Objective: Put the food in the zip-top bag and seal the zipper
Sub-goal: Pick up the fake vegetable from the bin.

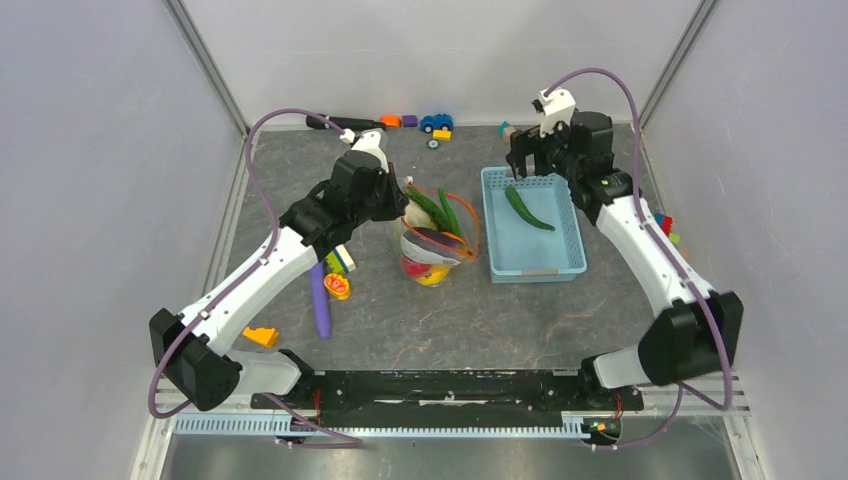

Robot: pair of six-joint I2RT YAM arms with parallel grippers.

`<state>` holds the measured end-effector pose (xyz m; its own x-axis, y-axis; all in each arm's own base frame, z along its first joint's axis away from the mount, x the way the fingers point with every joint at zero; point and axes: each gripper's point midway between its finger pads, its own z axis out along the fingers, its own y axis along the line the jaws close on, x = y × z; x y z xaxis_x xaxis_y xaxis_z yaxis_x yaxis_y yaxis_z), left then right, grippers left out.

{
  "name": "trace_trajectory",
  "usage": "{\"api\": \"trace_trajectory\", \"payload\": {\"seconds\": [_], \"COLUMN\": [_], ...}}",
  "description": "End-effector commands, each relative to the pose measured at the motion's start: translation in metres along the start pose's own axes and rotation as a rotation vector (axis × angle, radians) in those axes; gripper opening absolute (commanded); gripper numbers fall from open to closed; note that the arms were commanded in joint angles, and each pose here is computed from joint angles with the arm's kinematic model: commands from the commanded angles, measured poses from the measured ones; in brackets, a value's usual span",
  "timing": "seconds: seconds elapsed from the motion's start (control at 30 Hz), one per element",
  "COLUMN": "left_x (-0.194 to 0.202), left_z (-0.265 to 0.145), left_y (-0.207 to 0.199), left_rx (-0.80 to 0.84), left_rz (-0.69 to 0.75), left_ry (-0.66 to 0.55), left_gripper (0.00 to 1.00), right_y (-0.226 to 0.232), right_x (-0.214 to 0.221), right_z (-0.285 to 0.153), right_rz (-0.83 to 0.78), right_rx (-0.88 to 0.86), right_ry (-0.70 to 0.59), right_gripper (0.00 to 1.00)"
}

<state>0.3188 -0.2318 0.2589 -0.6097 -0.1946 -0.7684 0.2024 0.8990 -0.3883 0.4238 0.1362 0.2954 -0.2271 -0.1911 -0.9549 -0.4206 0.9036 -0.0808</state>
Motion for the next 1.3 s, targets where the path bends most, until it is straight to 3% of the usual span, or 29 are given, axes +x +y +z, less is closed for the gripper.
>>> {"api": "trace_trajectory", "payload": {"seconds": [0.0, 0.27, 0.47, 0.77, 1.1, 1.27], "left_x": [-0.016, -0.013, -0.010, -0.009, -0.010, -0.011], "left_z": [-0.006, -0.006, -0.007, -0.007, -0.011, -0.012], "left_y": [-0.006, -0.004, 0.002, 0.007, 0.013, 0.010], "left_rx": [0.022, 0.018, -0.002, -0.017, -0.045, -0.033], "left_rz": [0.036, 0.049, 0.073, 0.082, 0.073, 0.062], "left_ry": [-0.053, -0.045, -0.035, -0.043, -0.057, -0.061], "left_gripper": [0.02, 0.02, 0.02, 0.02, 0.02, 0.02], "right_y": [-0.025, -0.060, -0.058, -0.037, -0.024, -0.022], "right_x": [0.077, 0.175, 0.213, 0.244, 0.253, 0.225], "right_z": [0.030, 0.087, 0.110, 0.111, 0.112, 0.110], "right_rz": [0.111, -0.046, -0.067, -0.131, -0.036, -0.025], "right_rx": [-0.039, -0.057, -0.105, -0.093, -0.058, -0.065], "right_ry": [0.218, 0.465, 0.549, 0.639, 0.657, 0.579], "right_gripper": [0.98, 0.91, 0.84, 0.76, 0.38, 0.17]}}
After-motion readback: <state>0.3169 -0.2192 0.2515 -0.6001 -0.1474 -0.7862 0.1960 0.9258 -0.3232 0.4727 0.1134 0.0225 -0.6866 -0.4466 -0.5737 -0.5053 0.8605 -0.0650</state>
